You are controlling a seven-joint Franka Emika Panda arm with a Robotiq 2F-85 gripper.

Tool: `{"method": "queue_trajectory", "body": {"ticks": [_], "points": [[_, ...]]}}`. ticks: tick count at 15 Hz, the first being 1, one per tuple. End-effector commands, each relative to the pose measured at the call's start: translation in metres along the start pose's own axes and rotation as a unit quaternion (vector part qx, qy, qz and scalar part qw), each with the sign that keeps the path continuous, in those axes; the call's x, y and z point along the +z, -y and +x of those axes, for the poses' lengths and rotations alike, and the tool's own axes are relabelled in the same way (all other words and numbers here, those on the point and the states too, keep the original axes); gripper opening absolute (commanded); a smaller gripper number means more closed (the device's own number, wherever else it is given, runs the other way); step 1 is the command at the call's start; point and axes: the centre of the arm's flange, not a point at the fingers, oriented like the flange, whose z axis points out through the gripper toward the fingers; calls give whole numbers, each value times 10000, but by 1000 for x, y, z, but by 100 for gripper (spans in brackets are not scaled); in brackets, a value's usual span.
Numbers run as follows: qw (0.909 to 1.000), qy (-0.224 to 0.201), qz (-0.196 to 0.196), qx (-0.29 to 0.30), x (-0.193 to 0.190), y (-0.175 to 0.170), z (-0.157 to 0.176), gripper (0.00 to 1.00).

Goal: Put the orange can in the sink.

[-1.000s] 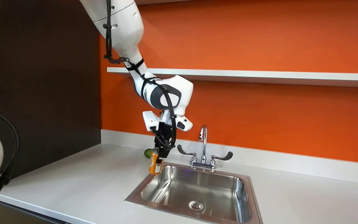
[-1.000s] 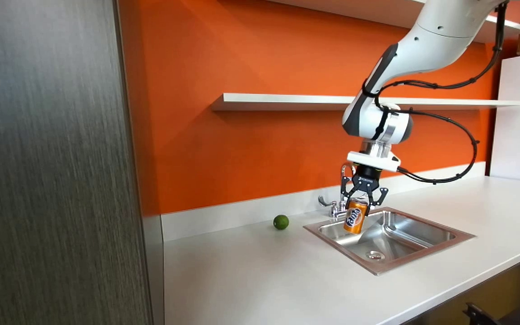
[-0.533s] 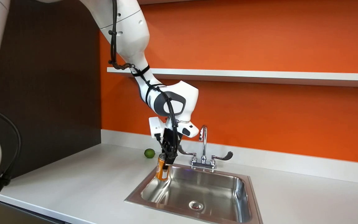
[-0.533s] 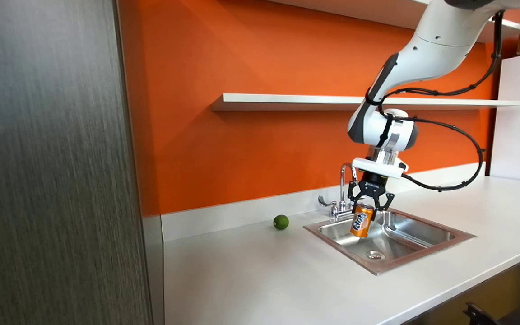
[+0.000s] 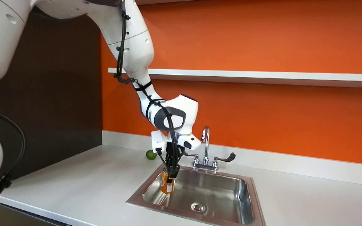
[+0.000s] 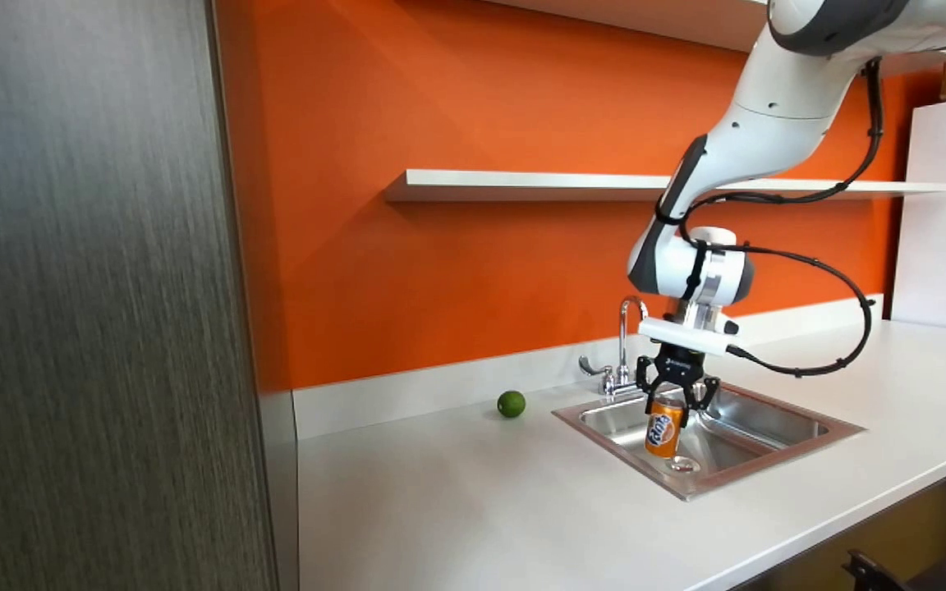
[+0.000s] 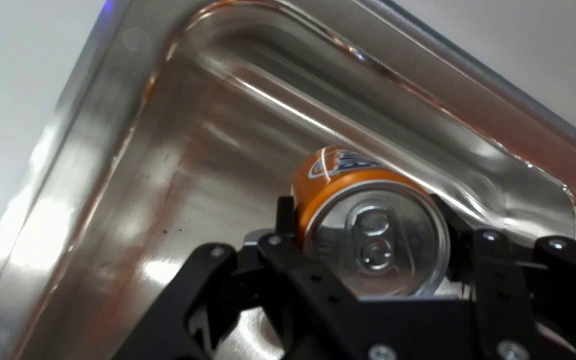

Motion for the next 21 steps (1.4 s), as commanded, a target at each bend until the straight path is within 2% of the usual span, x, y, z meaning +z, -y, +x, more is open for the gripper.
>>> {"method": "queue_trajectory", "body": {"ticks": [1, 10, 21], "points": [[9994, -228, -149, 204, 20, 8, 4, 38], [9977, -277, -441, 442, 71, 9, 6, 38], [9965, -283, -543, 572, 88, 17, 10, 38]]}}
